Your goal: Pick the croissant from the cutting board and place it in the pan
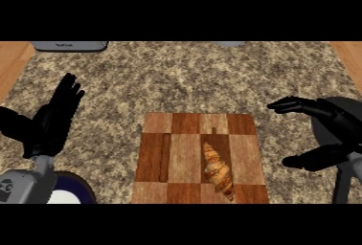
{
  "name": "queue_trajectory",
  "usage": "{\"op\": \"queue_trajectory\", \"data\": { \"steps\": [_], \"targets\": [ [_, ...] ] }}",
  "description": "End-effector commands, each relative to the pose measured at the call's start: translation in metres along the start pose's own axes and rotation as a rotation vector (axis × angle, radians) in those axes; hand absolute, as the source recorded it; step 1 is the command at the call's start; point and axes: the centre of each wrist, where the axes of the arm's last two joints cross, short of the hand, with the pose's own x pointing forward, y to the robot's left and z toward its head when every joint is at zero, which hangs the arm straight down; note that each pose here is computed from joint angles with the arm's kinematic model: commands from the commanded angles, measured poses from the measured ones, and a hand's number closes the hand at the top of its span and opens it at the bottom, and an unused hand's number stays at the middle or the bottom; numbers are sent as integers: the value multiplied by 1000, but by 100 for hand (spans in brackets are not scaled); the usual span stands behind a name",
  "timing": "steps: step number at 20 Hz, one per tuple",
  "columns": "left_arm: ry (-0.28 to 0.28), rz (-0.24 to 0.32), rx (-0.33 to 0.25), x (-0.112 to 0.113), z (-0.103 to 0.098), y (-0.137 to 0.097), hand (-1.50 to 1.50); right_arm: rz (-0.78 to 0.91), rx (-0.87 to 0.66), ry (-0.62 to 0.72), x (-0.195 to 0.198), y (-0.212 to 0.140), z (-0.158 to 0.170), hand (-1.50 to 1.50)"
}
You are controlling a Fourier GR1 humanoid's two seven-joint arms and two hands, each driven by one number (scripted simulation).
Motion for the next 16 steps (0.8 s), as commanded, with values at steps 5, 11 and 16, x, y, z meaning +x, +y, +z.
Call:
{"op": "queue_trajectory", "data": {
  "steps": [5,11,16],
  "targets": [
    [-14,-15,5,-1,-3,4,0,205,194,-30,42,-17,-46,-150],
    [0,0,5,7,-5,6,0,443,351,51,61,11,-101,-150],
    [19,-4,-2,-2,-2,-1,0,535,553,135,64,49,-100,-150]
  ]
}}
